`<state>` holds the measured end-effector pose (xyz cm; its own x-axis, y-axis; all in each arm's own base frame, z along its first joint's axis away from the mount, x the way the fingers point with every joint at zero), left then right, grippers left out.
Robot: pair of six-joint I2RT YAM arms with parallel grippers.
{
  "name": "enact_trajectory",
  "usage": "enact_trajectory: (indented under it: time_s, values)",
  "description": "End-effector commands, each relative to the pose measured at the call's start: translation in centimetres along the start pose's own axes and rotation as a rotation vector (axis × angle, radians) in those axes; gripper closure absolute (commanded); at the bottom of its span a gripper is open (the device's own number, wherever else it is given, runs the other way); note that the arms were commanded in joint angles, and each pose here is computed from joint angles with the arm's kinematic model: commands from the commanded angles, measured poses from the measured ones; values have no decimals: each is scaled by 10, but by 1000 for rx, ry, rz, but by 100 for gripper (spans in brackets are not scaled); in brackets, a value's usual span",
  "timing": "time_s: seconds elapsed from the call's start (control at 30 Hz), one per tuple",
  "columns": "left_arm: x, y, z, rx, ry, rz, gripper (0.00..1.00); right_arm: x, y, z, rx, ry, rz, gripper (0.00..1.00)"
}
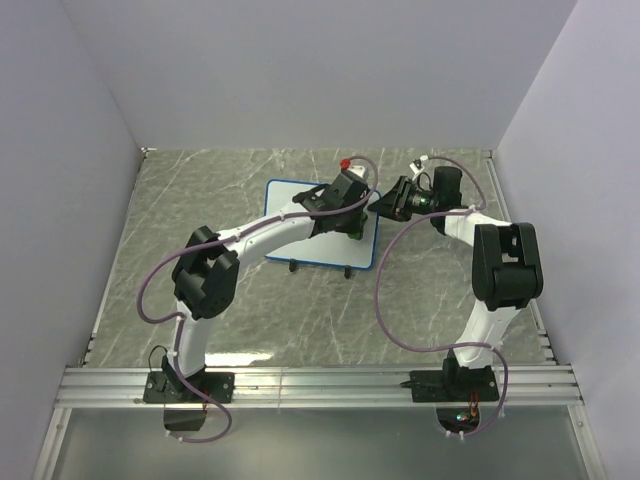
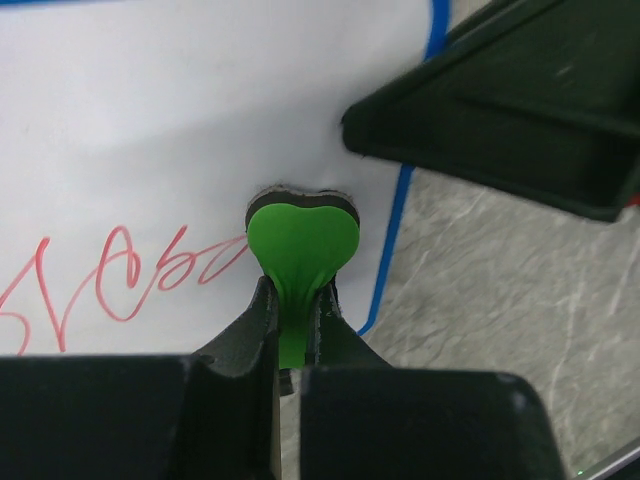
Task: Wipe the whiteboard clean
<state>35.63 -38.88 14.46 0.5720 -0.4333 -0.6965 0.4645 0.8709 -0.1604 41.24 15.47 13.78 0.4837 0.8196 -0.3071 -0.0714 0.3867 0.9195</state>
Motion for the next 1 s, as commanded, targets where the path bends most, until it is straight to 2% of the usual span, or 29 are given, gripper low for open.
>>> enact_trajectory:
  time_s: [0.0, 0.07, 0.1, 0.13, 0.17, 0.2, 0.23, 0.47, 0.57, 0.67, 0.97]
  values:
    - [-7, -18, 34, -27, -105, -72, 100, 6, 6, -4, -40, 12, 43, 64]
    - [-5, -20, 34, -41, -118, -82, 100, 9, 3, -8, -43, 27, 27, 67]
    - [-4, -21, 32, -44, -118, -82, 100, 10, 2, -11, -42, 34, 23, 75]
    - [-2, -22, 30, -45, -121, -79, 100, 11, 3, -13, -45, 38, 22, 79]
    - [0, -22, 31, -51, -140, -72, 100, 12, 1, -13, -44, 36, 17, 89]
    - [3, -20, 25, -60, -134, -63, 100, 12, -1, -15, -40, 41, 11, 92]
    - [6, -20, 22, -65, -137, -57, 100, 13, -2, -15, -39, 41, 6, 100]
    - [28, 6, -11, -183, -145, 61, 100, 15, -9, -19, -42, 59, -23, 100]
    - [25, 13, -9, -194, -180, 92, 100, 14, -11, -21, -39, 69, -35, 100]
    - [30, 32, -15, -192, -159, 160, 100, 14, -11, -24, -37, 74, -45, 100]
    - [24, 130, -62, -278, -92, 321, 100, 11, -9, -22, -47, 84, -62, 100]
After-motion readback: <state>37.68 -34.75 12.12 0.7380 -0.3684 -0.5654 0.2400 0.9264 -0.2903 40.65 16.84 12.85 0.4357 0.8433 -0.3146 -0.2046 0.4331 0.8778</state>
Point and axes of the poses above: each gripper's point midway between its finger pads, its own x axis out along the fingers, its own y axis along the line the jaws close on, z = x × y, the point moved 2 cm from there along -x, back along the fingers, and after that the axes turned 11 degrees about x, right-handed, at the moved point
